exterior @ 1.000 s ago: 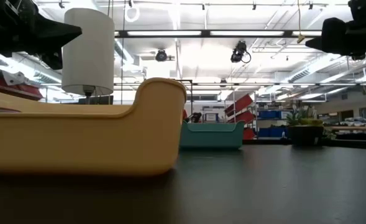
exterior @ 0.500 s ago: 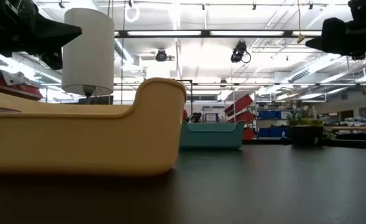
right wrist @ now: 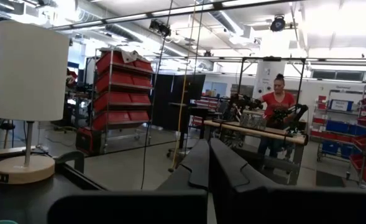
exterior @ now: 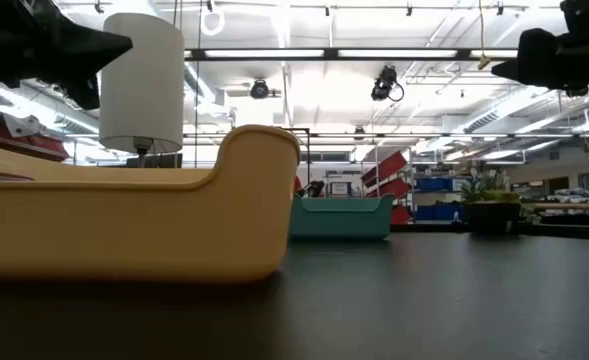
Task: Sort batteries
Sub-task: Put the silver battery into the blue bin
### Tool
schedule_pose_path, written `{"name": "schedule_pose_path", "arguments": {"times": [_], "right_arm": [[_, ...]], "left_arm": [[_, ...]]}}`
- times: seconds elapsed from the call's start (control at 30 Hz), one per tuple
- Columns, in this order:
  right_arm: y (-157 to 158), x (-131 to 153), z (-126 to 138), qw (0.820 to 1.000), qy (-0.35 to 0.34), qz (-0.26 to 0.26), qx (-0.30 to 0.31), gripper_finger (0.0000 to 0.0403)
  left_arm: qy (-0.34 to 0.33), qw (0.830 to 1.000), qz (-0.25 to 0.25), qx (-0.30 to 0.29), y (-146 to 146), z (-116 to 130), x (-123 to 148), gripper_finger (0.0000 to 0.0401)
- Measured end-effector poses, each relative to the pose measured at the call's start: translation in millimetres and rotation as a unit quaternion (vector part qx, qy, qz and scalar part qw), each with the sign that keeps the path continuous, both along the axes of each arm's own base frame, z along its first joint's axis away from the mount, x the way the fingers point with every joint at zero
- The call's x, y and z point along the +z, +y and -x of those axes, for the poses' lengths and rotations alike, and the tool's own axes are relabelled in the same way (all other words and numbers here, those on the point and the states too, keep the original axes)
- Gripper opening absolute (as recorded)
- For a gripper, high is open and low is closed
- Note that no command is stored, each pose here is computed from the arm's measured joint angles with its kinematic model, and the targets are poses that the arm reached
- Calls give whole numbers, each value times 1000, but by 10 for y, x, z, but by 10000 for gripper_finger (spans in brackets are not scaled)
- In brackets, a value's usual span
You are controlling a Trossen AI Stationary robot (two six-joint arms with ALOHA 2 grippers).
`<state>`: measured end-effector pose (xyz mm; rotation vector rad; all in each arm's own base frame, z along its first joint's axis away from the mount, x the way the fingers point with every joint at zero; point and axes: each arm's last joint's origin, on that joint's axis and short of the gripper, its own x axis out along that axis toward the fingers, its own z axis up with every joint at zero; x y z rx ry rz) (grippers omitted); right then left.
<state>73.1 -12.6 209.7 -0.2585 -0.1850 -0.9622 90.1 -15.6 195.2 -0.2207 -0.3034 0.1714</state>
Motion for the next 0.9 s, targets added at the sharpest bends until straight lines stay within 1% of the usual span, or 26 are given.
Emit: {"name": "schedule_pose_path", "arguments": {"times": [0.1,0.27,0.5,0.77,0.9], "right_arm": [[0,0,0,1000,0,0,0,3],[0,-1,0,1000,0,0,0,3],[0,0,0,1000,0,0,0,3],[0,0,0,1000,0,0,0,3],[0,2,1,1000,-2,0,0,3]], "left_arm": [[-12,999,40,-12,0,2,7,19],[-8,997,70,-22,-2,-5,-13,19],[-4,998,68,-17,0,-6,-20,19],[-32,996,82,-10,11,11,30,19],[-18,998,66,-6,8,4,9,19]]}}
